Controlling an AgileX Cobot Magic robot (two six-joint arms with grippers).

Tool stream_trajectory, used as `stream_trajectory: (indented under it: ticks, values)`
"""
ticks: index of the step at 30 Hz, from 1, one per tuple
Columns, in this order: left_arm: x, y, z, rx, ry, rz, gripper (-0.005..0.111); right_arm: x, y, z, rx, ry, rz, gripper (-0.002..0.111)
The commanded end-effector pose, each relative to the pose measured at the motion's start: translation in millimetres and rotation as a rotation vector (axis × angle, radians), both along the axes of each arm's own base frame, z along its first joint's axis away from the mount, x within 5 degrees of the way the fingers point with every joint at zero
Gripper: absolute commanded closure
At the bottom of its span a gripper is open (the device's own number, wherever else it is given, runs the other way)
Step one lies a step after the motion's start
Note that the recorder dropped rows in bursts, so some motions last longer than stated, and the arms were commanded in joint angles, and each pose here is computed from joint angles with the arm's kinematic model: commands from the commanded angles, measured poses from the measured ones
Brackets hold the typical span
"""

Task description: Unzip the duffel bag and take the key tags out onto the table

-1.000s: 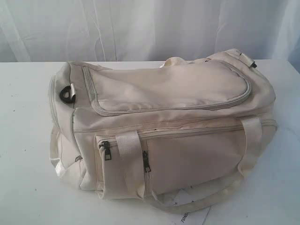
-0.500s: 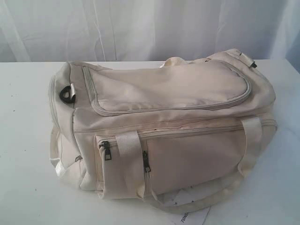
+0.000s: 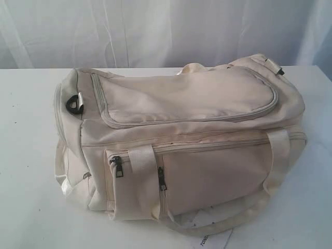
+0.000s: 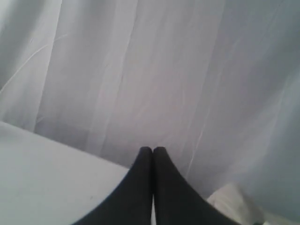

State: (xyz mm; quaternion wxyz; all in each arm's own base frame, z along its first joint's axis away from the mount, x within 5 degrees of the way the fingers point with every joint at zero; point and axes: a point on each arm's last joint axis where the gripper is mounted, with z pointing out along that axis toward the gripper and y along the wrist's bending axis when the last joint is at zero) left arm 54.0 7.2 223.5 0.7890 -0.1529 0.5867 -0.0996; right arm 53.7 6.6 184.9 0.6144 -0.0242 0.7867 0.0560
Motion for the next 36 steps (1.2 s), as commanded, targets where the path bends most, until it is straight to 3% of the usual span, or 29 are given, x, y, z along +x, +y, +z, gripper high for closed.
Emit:
stream_trajectory:
  ticks: [1,6,13,21,24,25,28,32,36]
  values:
    - [-6,0,14,-0.129,-0.192,-0.045,0.107,0,-1,-1,-0.060,-0.008,0.002,0.108]
    - [-9,0,20,-0.175,-0.277,-0.073,0.107,0,-1,1,-0.055,-0.034,0.001,0.108]
    - [-9,-4,21,-0.166,-0.279,-0.122,0.107,2,0,22,-0.028,-0.266,0.001,0.108]
    - [-4,-23,38,0.140,-0.168,-0.217,0.107,-1,0,45,0.027,-0.520,0.002,0.108]
    - [3,-24,52,0.221,-0.125,-0.218,0.105,-5,0,56,0.233,-0.616,0.014,0.108]
    - [6,-25,57,0.241,-0.114,-0.224,0.103,-7,-1,61,0.305,-0.669,0.027,0.108]
    - [18,-28,71,0.285,-0.079,-0.261,0.090,-8,-1,63,0.309,-0.694,0.032,0.108]
    - [40,-34,88,0.306,-0.020,-0.367,0.065,-6,-1,70,0.359,-0.496,0.008,0.108]
    - [62,-40,106,0.278,-0.032,-0.489,0.050,2,0,87,0.240,-0.385,-0.010,0.108]
